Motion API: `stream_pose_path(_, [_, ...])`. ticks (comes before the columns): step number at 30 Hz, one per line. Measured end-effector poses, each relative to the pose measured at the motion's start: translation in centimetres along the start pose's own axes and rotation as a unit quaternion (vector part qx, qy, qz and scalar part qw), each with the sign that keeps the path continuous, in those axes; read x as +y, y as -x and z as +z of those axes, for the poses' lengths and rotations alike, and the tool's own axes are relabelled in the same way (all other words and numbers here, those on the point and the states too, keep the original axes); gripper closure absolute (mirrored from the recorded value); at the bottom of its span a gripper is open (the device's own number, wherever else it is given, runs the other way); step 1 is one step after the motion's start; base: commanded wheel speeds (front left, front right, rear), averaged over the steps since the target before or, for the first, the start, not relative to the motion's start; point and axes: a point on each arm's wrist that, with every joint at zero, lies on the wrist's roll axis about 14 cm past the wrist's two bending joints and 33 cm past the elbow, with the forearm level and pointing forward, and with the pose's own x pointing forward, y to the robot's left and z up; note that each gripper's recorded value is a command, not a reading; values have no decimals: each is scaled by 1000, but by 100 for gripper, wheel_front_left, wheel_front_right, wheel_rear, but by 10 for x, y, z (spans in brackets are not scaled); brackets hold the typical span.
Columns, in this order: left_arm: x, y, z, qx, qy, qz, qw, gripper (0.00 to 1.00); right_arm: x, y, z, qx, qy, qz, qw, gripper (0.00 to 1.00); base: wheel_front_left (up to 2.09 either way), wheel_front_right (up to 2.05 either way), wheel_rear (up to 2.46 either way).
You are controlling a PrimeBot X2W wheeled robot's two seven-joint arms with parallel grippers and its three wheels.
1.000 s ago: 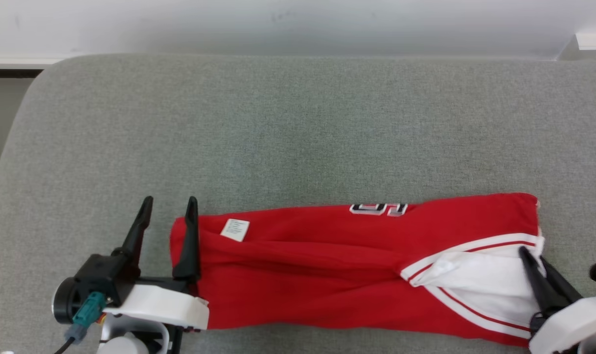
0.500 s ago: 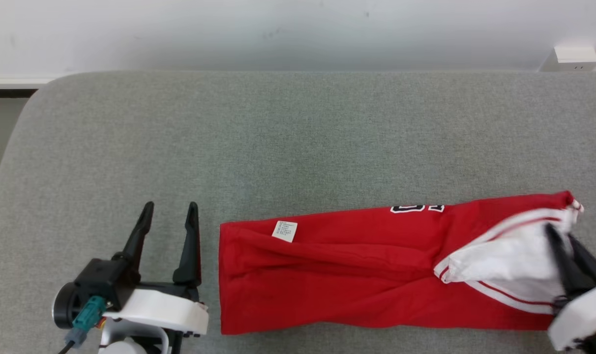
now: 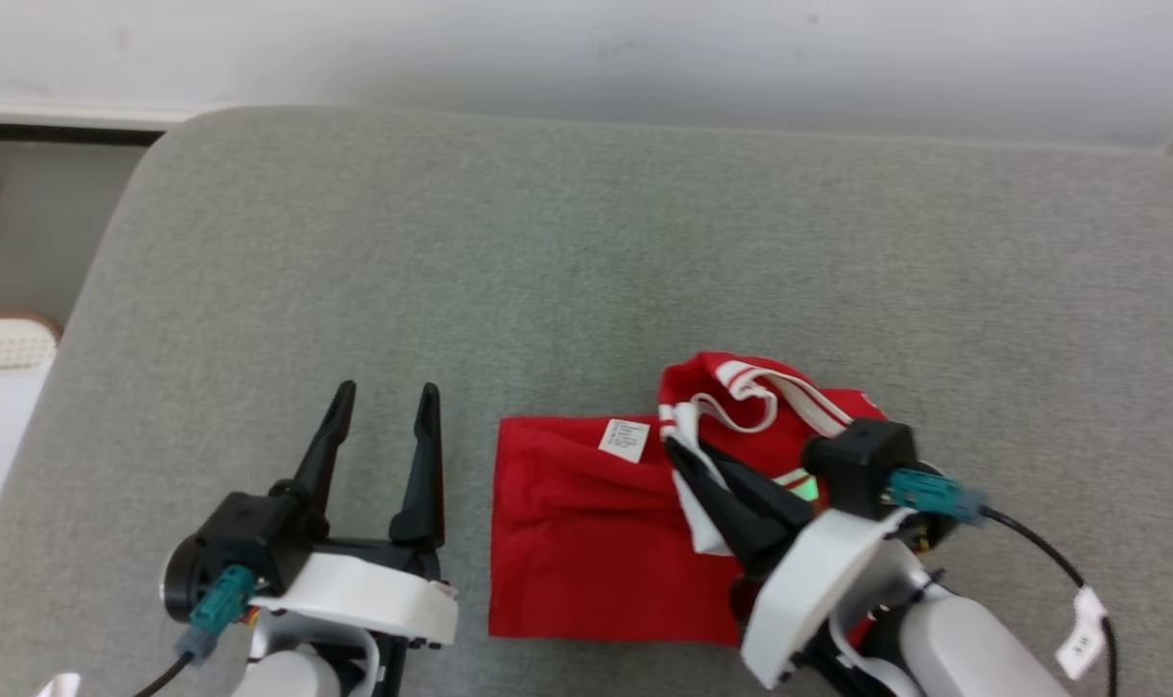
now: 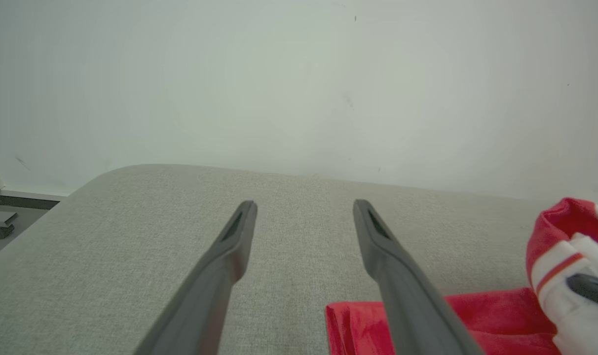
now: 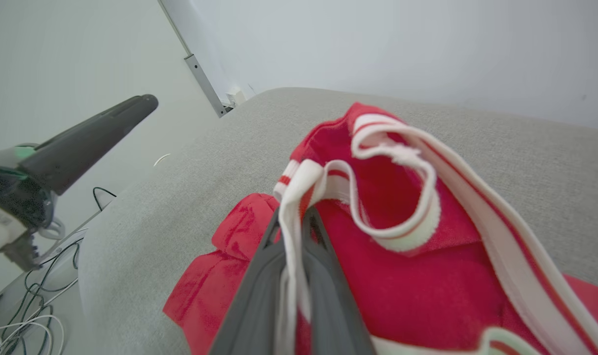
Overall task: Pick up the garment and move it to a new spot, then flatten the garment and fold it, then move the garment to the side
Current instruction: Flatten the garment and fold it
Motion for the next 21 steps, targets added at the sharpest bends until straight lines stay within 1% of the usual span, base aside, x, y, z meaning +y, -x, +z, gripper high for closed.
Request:
stream_pose_path(3, [4, 1, -4, 4, 4, 9, 1000, 0, 20, -25, -8, 4, -14, 39, 999, 100, 0, 0, 0])
stream_pose_path(6, [11, 1, -10, 9, 2, 20, 1000, 0, 30, -43, -21, 20, -19, 62, 998, 100, 0, 0, 0])
stream_pose_path(10, [18, 2, -18, 18, 0, 31, 999, 0, 38, -57, -36, 34, -33, 84, 995, 100, 0, 0, 0])
stream_pose_path(12, [20, 2, -22, 23, -1, 33, 999, 0, 46, -60, -39, 30, -48, 100, 993, 100, 0, 0, 0])
stream_pose_path(13, [19, 1, -23, 24, 0, 34, 999, 0, 48, -62, -37, 22, -54, 103, 993, 64, 0, 0, 0])
stream_pose_path(14, [19, 1, -24, 25, 0, 34, 999, 0, 48, -64, -38, 20, -54, 104, 993, 14, 0, 0, 0])
stream_pose_path(15, [19, 0, -25, 25, 2, 34, 999, 0, 48, -65, -37, 16, -55, 106, 993, 0, 0, 0, 0])
stream_pose_path(17, [19, -2, -27, 27, 2, 33, 999, 0, 52, -66, -32, 0, -60, 114, 992, 0, 0, 0, 0])
stream_pose_path(19, [18, -3, -31, 31, 2, 31, 999, 0, 65, -64, -20, -24, -72, 136, 988, 0, 0, 0, 0])
stream_pose_path(21, [17, -5, -32, 32, 1, 30, 999, 0, 66, -61, -10, -48, -64, 147, 986, 0, 0, 0, 0])
